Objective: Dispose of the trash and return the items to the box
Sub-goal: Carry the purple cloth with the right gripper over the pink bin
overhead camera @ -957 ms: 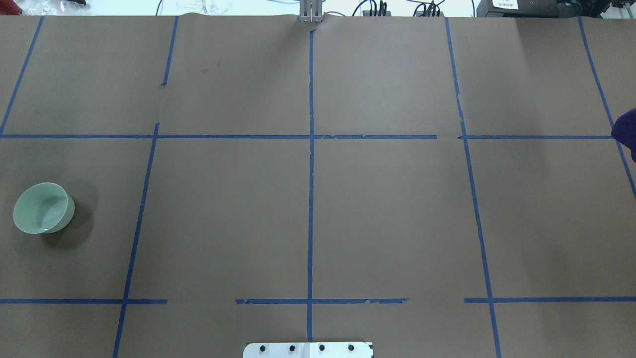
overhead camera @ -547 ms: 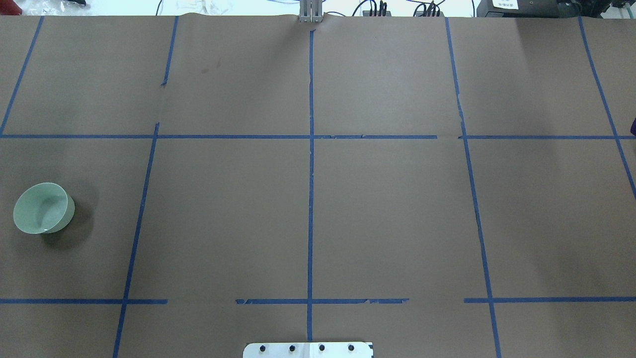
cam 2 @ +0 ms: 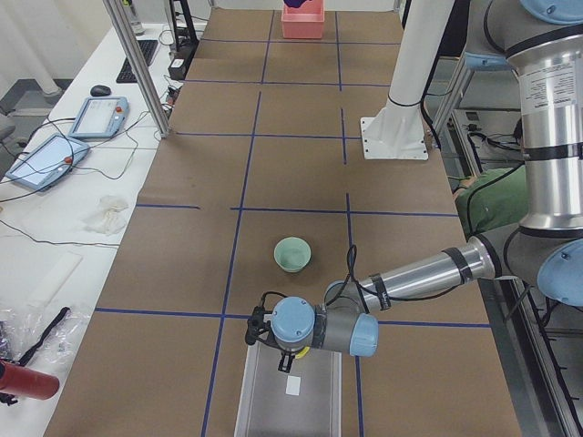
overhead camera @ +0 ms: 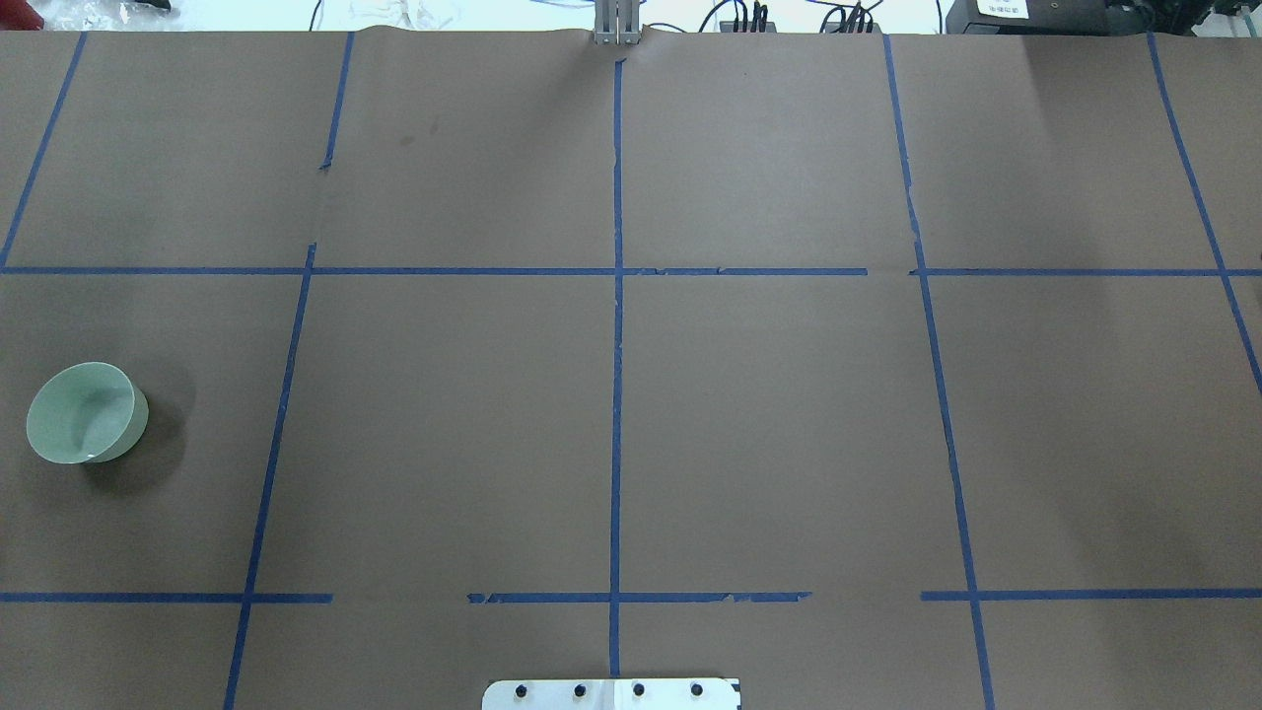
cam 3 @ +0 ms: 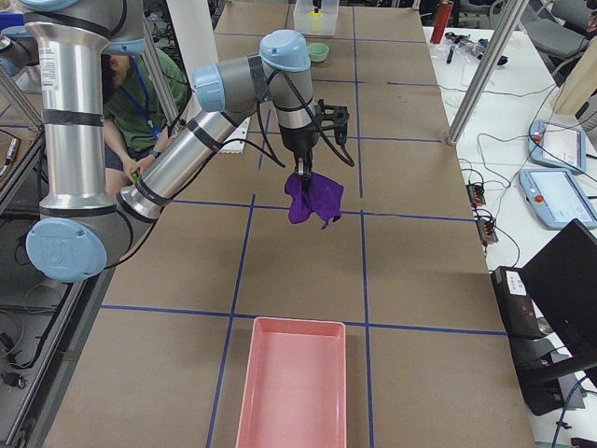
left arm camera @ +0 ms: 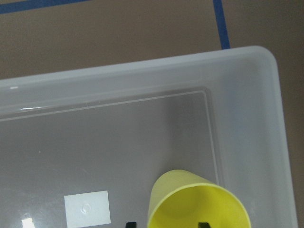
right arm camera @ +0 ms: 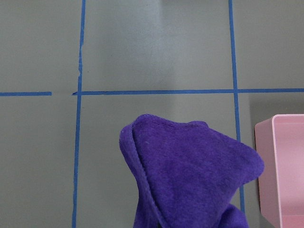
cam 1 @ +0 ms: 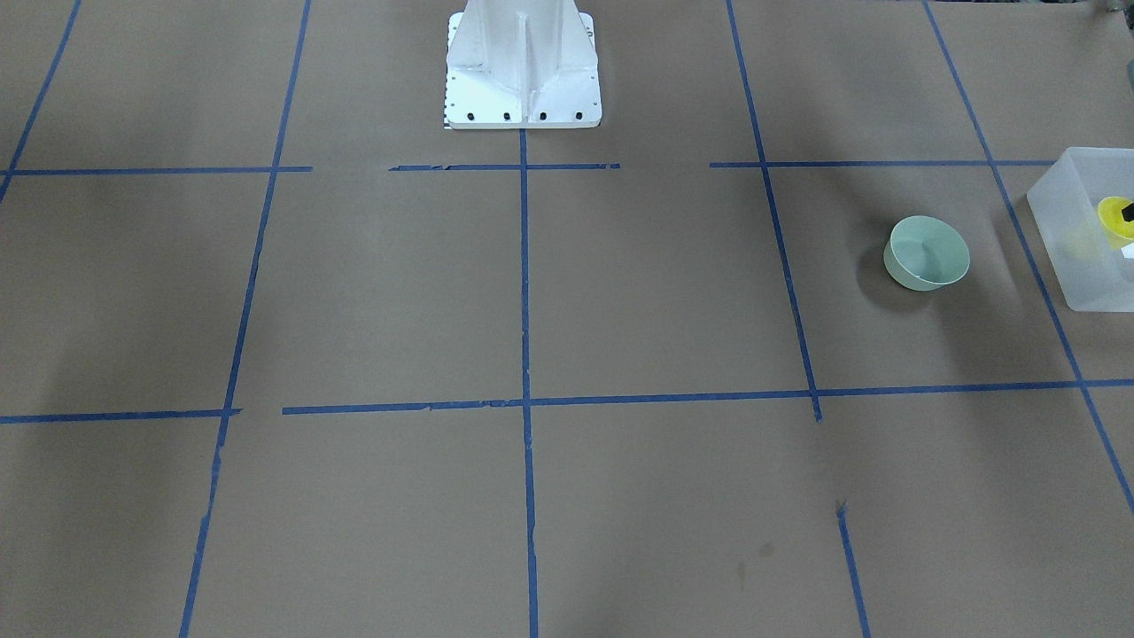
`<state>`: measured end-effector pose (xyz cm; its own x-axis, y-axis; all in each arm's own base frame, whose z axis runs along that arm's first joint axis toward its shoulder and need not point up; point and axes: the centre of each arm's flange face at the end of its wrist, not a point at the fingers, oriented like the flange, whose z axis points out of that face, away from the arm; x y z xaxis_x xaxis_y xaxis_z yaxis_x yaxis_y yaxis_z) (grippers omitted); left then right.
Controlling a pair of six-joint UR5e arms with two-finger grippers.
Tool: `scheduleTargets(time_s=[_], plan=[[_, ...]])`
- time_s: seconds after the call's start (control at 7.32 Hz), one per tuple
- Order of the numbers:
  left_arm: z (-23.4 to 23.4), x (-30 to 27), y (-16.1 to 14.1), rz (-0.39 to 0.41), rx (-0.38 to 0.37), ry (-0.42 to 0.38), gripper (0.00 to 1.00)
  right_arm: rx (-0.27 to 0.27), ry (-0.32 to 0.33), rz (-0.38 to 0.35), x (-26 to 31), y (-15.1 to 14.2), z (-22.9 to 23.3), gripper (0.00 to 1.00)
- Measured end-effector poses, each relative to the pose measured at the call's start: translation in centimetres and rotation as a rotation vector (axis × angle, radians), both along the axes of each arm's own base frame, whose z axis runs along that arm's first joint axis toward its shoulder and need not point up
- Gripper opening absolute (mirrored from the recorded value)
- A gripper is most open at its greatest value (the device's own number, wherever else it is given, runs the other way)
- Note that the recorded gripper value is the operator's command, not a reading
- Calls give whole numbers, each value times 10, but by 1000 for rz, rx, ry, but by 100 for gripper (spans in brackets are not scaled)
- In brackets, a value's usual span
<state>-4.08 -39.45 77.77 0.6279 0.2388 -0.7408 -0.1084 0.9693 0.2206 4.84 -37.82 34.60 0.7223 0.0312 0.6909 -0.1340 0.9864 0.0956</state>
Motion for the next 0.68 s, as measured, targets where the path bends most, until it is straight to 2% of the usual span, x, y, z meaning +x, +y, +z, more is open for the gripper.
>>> scheduleTargets(time_s=[0.41, 0.68], plan=[[-66, -3, -21, 14, 168, -21, 100, 1, 8, -3, 9, 3, 9, 0], [-134, -19, -36, 8, 195, -133, 100, 29, 53, -30, 35, -4, 33, 0]])
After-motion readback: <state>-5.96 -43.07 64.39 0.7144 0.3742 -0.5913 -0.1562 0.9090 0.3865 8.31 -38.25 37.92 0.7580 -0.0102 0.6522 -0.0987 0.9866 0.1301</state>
